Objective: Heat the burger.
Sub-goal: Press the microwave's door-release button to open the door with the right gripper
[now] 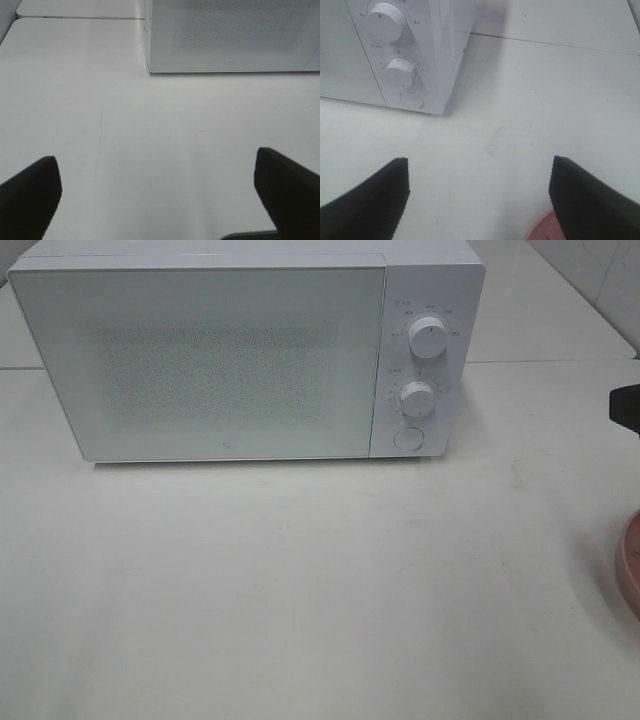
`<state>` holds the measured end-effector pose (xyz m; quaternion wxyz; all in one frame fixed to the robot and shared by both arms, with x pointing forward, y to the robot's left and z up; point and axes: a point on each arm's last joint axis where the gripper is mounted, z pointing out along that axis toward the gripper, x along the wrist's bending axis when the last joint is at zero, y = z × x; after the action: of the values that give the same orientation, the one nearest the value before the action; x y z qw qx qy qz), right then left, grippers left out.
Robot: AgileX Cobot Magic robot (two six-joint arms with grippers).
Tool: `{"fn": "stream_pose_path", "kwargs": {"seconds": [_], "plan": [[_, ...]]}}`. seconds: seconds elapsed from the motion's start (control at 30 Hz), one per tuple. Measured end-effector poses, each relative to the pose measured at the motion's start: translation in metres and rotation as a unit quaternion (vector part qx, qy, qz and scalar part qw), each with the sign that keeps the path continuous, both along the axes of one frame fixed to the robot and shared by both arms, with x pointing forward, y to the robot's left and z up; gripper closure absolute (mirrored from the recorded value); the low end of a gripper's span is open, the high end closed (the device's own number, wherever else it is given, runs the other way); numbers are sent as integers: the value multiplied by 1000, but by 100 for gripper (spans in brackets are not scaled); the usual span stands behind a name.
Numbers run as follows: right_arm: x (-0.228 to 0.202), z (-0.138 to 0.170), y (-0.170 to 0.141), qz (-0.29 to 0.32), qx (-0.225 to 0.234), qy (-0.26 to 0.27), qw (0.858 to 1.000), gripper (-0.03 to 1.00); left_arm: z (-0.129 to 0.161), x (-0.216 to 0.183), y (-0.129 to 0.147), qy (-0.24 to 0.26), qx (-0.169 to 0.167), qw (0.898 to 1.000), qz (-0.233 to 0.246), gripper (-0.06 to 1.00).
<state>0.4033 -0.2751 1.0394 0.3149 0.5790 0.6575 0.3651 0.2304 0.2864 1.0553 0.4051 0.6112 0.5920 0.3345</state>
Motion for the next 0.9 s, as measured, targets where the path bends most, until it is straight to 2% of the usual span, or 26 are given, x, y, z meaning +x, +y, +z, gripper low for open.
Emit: {"fn": "stream_pose_path", "kwargs": {"seconds": [0.63,0.9], "plan": [[61,-36,10,5,7,-33,999,22,0,0,0,0,0,1000,0,-2],[86,-54,14,8,16,-76,997,22,0,0,0,0,0,1000,0,-2]]}}
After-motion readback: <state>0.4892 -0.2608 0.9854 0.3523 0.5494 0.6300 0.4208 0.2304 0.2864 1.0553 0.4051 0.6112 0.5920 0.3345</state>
